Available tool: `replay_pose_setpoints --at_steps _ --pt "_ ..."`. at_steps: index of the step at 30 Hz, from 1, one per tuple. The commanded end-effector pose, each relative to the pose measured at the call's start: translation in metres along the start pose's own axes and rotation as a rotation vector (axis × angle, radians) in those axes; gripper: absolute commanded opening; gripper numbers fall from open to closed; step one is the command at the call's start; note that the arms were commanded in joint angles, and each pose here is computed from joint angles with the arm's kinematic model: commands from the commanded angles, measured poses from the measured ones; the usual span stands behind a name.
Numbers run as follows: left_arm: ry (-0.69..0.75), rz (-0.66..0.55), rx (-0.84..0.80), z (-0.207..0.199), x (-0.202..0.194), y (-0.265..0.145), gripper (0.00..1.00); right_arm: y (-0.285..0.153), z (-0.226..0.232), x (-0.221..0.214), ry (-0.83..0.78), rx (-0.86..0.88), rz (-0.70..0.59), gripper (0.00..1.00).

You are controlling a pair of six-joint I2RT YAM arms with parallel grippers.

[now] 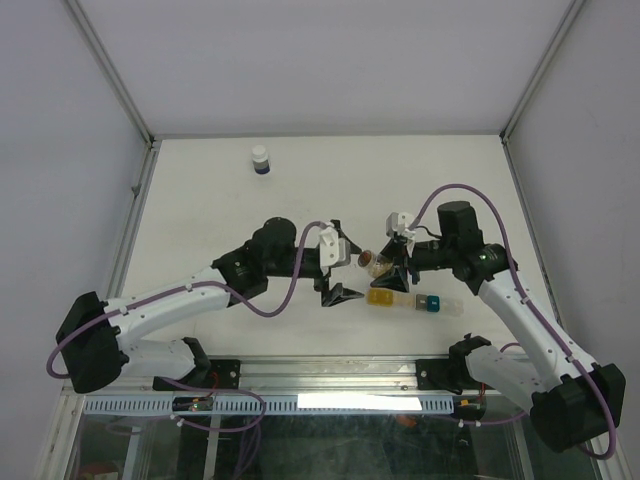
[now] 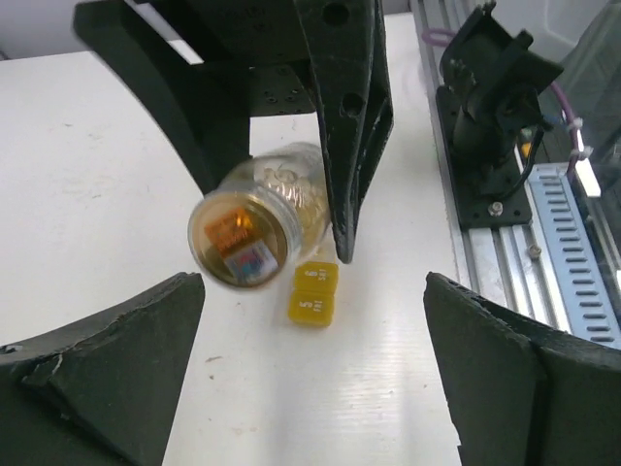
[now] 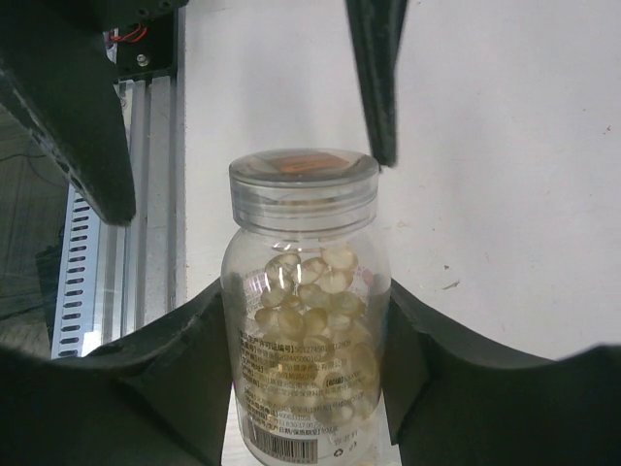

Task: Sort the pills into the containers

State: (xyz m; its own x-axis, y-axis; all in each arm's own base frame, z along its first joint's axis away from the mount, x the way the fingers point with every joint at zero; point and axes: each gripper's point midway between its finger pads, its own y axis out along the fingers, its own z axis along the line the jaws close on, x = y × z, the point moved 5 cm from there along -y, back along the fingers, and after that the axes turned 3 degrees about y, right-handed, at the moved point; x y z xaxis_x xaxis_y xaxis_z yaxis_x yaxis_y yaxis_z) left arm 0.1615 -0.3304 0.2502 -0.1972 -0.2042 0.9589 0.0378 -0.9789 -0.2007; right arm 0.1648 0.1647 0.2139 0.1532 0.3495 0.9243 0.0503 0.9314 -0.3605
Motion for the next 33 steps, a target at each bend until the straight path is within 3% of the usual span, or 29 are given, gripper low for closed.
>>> replay_pose_setpoints --at_steps 1,6,9,11,17,21,29,32,33 --pt "0.002 -0.268 0.153 -0.001 0.046 -0.033 0.99 -0.004 -0.002 0.021 -0.078 -0.016 -0.059 0.0" --pt "-0.487 -0.477 0.31 -0.007 0.06 -0.064 0.99 -0.006 0.002 0.023 -0.09 -0.012 -0.07 0.0" --pt "-0.73 -0.459 0.32 -0.006 0.064 -0.06 0.98 -0.006 0.002 0.024 -0.087 -0.007 -0.072 0.0" --pt "-0.842 -0.38 0.346 -0.004 0.063 -0.05 0.96 -0.006 0.002 0.024 -0.087 -0.004 -0.073 0.0" --pt "-0.907 -0.199 0.487 -0.005 0.055 -0.02 0.91 -0.004 0.003 0.024 -0.079 0.008 -0.074 0.0" --pt "-0.905 -0.167 0.516 0.0 0.053 -0.011 0.87 -0.003 0.003 0.023 -0.075 0.01 -0.074 0.0" --pt "-0.878 -0.113 0.463 0.0 0.053 0.005 0.69 -0.001 0.005 0.024 -0.076 0.022 -0.072 0.0" --pt "-0.876 -0.098 0.437 -0.002 0.052 0.011 0.57 -0.001 0.005 0.023 -0.079 0.022 -0.071 0.0" --pt "-0.873 -0.094 0.43 -0.002 0.051 0.012 0.44 -0.001 0.006 0.024 -0.08 0.023 -0.071 0.0"
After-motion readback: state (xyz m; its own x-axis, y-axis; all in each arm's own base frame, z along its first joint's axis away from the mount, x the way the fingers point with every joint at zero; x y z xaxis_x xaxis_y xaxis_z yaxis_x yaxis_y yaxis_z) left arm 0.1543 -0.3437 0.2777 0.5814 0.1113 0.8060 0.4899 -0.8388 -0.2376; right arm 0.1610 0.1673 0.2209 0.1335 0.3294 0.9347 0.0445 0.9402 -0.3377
